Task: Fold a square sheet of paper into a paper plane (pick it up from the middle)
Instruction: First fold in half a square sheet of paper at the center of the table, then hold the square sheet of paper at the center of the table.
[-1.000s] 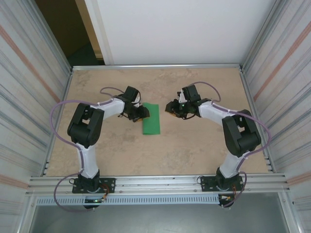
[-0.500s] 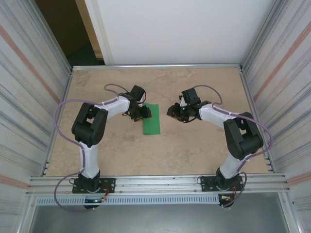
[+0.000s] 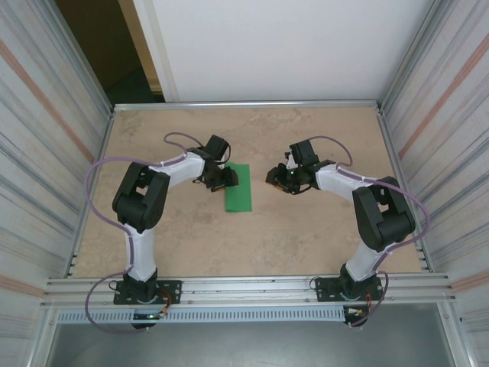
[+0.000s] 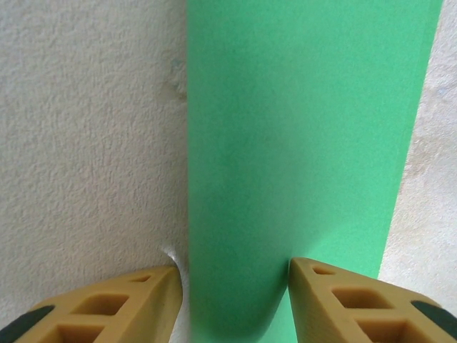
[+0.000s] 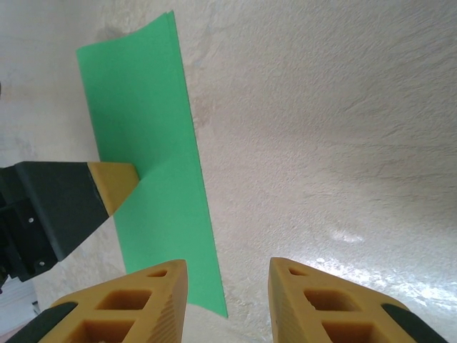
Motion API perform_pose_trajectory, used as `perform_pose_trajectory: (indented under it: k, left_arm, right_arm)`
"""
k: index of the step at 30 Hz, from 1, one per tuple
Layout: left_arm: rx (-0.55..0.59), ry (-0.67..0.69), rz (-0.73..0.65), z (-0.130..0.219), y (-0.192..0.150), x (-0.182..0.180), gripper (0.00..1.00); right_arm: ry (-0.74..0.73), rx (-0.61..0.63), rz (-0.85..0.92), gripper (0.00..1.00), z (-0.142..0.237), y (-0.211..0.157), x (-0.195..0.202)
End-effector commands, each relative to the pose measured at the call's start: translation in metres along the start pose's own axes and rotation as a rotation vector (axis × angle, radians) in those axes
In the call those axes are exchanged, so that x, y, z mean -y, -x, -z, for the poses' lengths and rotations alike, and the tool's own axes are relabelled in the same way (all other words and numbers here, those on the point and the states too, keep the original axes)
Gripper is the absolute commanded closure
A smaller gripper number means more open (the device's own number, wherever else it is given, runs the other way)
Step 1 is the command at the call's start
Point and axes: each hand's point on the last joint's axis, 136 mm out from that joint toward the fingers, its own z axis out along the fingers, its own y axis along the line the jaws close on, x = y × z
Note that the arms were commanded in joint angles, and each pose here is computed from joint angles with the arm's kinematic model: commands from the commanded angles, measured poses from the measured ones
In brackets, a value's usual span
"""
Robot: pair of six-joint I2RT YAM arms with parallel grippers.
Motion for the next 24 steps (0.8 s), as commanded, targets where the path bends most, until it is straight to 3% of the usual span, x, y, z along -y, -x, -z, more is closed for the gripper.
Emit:
perform_pose_trajectory:
  k: [1,24]
  left_arm:
    - [-0.283,0.191,0.028,-0.068,-0.083,-0.062,0.51]
    - [-0.343,0.229,0.016,-0.091,-0.099,-0.073,0.51]
  right_arm:
    - [0.056,-0.007,0.031,0.64,0.002,0.001,-0.017]
    - [0.070,-0.063,0.011,0.67,-0.038,0.006,-0.010]
